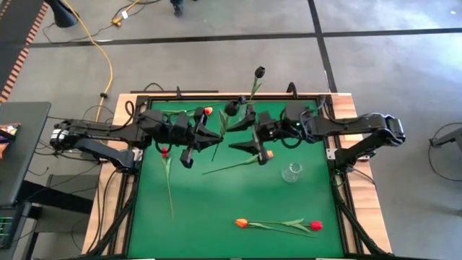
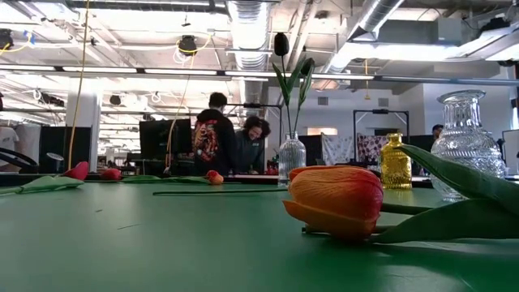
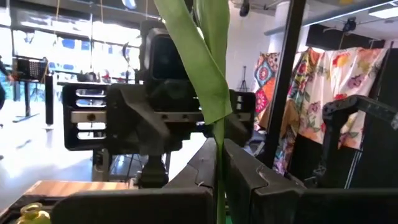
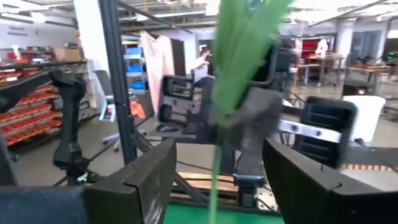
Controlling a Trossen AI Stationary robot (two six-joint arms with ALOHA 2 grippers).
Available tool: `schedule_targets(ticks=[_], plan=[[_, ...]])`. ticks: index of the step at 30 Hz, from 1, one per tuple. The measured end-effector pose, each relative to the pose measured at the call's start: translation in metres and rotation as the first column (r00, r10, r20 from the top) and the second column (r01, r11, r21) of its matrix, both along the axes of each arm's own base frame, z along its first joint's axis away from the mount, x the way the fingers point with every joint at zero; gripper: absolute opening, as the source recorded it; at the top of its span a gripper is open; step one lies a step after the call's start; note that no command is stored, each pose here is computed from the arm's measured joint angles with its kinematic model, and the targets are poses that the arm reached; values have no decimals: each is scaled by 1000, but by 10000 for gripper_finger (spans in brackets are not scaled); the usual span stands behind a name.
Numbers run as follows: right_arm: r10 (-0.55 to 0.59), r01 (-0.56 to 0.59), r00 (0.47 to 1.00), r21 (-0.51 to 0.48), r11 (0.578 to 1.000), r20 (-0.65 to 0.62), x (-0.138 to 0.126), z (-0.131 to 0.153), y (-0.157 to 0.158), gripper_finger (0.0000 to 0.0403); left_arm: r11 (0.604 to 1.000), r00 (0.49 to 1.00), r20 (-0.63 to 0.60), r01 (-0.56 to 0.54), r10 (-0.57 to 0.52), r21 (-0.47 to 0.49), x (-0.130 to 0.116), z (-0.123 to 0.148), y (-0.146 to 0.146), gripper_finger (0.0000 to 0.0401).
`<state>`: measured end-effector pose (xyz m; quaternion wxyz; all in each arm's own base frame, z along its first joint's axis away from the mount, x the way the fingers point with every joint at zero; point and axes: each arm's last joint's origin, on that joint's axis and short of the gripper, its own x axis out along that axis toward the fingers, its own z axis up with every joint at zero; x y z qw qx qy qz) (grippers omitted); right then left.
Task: Sort flowers into vase by color
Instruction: Put the black flower into the top transparent vase
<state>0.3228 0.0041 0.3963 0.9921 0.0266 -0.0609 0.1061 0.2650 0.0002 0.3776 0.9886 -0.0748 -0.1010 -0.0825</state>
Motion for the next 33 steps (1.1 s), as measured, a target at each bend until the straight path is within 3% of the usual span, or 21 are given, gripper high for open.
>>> schedule_targets(ticks=[8, 14, 18, 28, 33], plan=[[42, -42, 999, -1, 999, -23, 16, -2, 1, 265, 999, 1000, -3, -7, 7, -47, 0, 0, 5, 0], [52, -49, 995, 34, 998, -81, 21, -10, 1, 265, 1000, 999, 53, -2, 3, -29, -1, 5, 5, 0], [55, -53, 997, 34, 998, -52, 25, -11, 2, 265, 999, 998, 53, -31, 32, -26, -1, 5, 6, 0], [-4, 6, 999, 49, 999, -34, 25, -9, 1, 263, 990, 990, 40, -133, 135, -51, -1, 4, 9, 0], [-75, 77, 997, 63, 995, -36, 25, -9, -1, 240, 989, 989, 36, -143, 145, -48, -1, 4, 9, 0]])
